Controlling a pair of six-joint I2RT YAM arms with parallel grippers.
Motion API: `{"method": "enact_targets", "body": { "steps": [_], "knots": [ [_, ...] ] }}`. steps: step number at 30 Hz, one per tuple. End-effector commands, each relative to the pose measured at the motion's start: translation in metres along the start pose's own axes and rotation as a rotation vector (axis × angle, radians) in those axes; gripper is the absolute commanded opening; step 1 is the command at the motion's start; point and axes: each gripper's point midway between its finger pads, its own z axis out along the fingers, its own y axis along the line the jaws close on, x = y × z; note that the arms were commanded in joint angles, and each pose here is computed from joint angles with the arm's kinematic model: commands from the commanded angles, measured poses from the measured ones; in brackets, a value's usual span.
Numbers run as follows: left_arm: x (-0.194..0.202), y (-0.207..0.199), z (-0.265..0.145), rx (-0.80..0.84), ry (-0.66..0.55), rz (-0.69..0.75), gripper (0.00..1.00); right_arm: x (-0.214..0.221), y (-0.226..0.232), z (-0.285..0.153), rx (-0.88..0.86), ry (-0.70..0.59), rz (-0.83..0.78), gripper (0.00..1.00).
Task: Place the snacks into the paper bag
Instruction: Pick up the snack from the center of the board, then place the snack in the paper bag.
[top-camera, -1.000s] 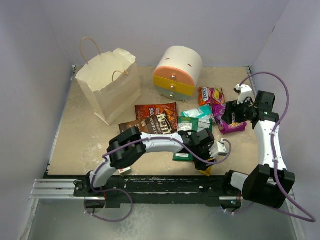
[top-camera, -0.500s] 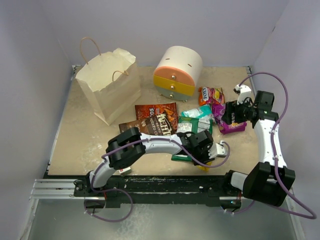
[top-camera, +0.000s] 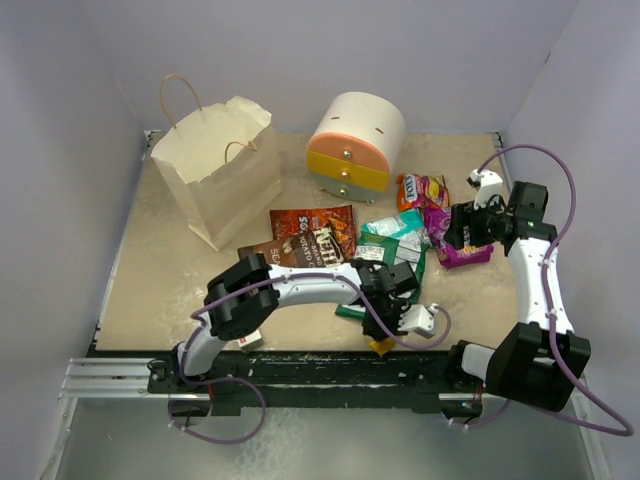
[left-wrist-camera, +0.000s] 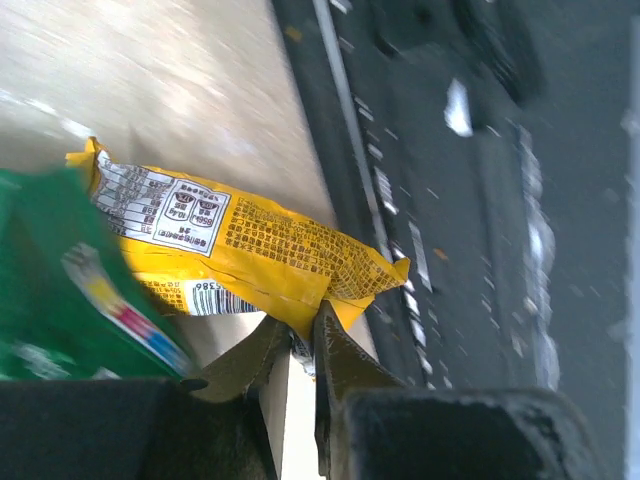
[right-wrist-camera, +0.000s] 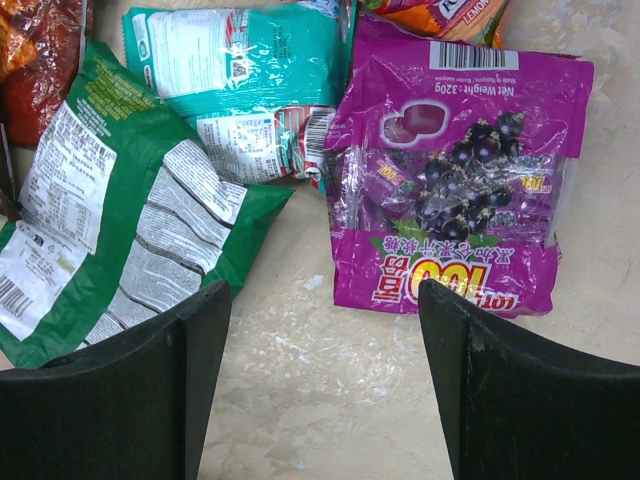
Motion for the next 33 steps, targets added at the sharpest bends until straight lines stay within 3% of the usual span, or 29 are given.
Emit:
{"method": "enact_targets", "body": {
  "steps": [1,7,12,19,25,29,33],
  "knots": [
    [-0.009,-0.047,-0.061,0.17,-0.008,0.124,0.08,0.0,-0.003,-0.001,0.009,0.004,-0.007,0.78],
    [-0.015,-0.063,-0.127,0.223,-0.074,0.188,0.07,0.001,-0.004,0.0,0.012,0.007,-0.007,0.78],
    [-0.018,-0.039,-0.194,0.113,-0.141,0.158,0.06,0.001,-0.004,-0.001,0.015,0.006,-0.005,0.78],
    [-0.003,0.014,-0.298,-0.25,-0.192,0.106,0.05,0.001,-0.004,-0.001,0.016,0.008,-0.006,0.78],
    [0.029,0.078,-0.422,-0.682,-0.254,-0.121,0.04,0.001,-0.004,-0.001,0.016,0.009,-0.009,0.78],
    [0.054,0.1,-0.51,-0.973,-0.339,-0.252,0.03,0.001,-0.006,0.0,0.019,0.012,-0.012,0.78],
    [0.081,0.11,-0.573,-1.157,-0.411,-0.354,0.0,-0.001,-0.008,0.001,0.024,0.012,-0.021,0.78]
  ]
}}
